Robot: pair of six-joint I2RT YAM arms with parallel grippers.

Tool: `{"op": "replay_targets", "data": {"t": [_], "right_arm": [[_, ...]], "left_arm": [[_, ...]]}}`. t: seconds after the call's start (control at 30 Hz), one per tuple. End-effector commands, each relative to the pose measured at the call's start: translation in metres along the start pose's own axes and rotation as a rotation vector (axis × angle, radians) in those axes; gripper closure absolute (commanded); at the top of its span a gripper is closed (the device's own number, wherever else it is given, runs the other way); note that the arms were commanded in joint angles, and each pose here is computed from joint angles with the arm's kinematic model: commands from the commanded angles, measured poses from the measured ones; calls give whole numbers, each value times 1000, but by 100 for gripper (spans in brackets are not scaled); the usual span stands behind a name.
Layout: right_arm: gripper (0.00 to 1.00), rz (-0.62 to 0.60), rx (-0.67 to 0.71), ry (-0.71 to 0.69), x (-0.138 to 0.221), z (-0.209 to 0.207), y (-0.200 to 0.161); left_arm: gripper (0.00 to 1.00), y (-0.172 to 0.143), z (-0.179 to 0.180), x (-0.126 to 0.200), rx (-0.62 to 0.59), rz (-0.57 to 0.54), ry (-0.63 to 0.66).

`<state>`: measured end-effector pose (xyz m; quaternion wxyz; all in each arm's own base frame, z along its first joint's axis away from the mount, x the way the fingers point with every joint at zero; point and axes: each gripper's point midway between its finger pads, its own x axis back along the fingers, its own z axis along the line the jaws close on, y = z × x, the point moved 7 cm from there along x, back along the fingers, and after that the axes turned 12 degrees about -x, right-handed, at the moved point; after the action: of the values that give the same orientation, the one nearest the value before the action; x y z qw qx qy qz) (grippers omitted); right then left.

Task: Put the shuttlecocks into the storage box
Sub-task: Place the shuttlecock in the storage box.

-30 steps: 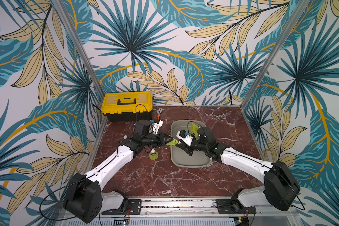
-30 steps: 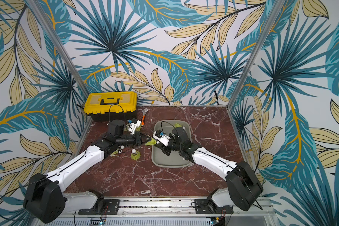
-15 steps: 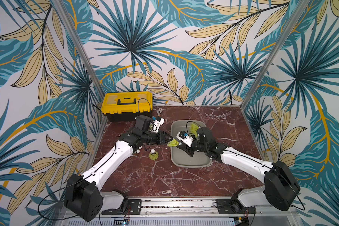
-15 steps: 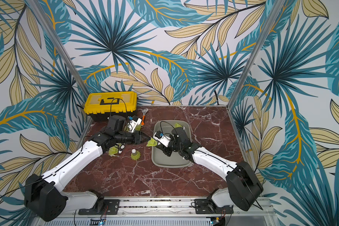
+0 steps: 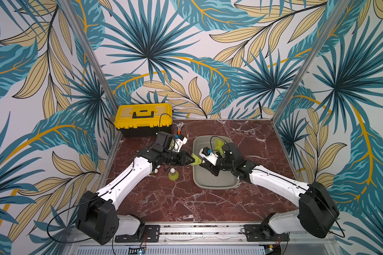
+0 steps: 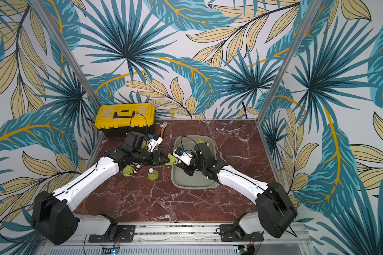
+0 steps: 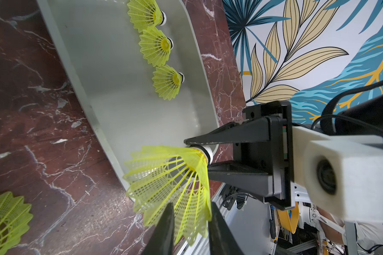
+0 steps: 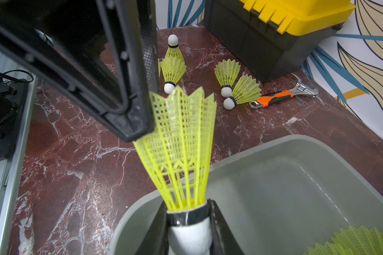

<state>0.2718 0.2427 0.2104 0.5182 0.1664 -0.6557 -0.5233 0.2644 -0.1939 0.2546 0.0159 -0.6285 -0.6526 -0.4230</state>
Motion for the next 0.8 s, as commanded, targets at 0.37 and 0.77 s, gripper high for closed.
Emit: {"op": "replay_targets", "data": {"t": [0.37,0.77], "right_arm": [[61,-37,12,-84,5,-6,3],[32,-143,-22,-365,41,-18,-11]], "left_arm": [[100,18,-15,-7,-3,-98,-103],[100,24,-3,-12,109,-305,-72]]}}
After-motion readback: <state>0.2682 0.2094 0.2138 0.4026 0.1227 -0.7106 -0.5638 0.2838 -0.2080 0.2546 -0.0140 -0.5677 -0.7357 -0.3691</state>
